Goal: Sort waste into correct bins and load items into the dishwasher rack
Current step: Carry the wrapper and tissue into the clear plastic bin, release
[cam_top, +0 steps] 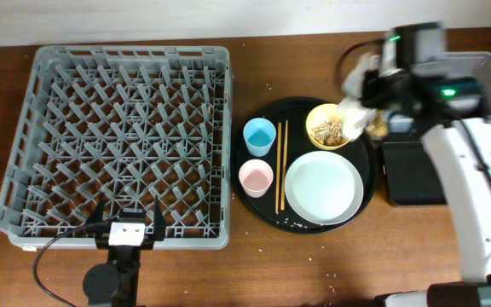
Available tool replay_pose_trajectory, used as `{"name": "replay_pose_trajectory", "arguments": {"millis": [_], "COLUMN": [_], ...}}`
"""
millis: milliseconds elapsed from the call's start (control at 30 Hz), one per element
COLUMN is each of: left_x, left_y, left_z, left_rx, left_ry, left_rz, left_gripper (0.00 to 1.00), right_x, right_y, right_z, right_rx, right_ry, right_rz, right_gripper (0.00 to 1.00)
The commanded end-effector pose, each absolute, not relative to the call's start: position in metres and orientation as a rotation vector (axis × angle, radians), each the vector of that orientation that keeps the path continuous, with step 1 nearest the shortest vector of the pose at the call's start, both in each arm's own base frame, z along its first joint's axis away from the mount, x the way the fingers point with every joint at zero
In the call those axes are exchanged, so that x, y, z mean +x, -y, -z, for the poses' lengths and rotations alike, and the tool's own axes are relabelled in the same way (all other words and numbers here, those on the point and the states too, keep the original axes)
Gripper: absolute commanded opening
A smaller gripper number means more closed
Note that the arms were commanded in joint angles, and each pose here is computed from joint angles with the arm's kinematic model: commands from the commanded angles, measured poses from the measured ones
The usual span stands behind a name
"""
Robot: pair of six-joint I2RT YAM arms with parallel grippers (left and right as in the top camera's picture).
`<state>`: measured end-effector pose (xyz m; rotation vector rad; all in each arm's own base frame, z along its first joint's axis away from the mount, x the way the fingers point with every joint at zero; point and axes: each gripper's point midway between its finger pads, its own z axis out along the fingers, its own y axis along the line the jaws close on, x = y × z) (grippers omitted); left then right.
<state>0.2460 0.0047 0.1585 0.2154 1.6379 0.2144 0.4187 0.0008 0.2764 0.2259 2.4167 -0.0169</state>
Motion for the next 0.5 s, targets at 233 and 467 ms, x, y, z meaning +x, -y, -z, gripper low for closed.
{"name": "replay_pose_trajectory", "arguments": {"millis": [233,467], "left_x": [0.246,0.246], "left_y": [-0.003,-0.003], "left_z": [-0.157,-0.157], "left_rx": [0.232,0.232], "left_ry": [-1.637,-1.637], "left_rz": [-0.222,-0.222], "left_gripper": [0.99,0.99], "right_x": [0.508,0.523], "right_y": [0.141,0.132], "right_z": [-0.190,-0.222], "right_rx": [0.662,0.602], "right_ry": [-2.269,-2.178], "right_rz": [0.244,0.182], "right_gripper": [0.13,0.98]}}
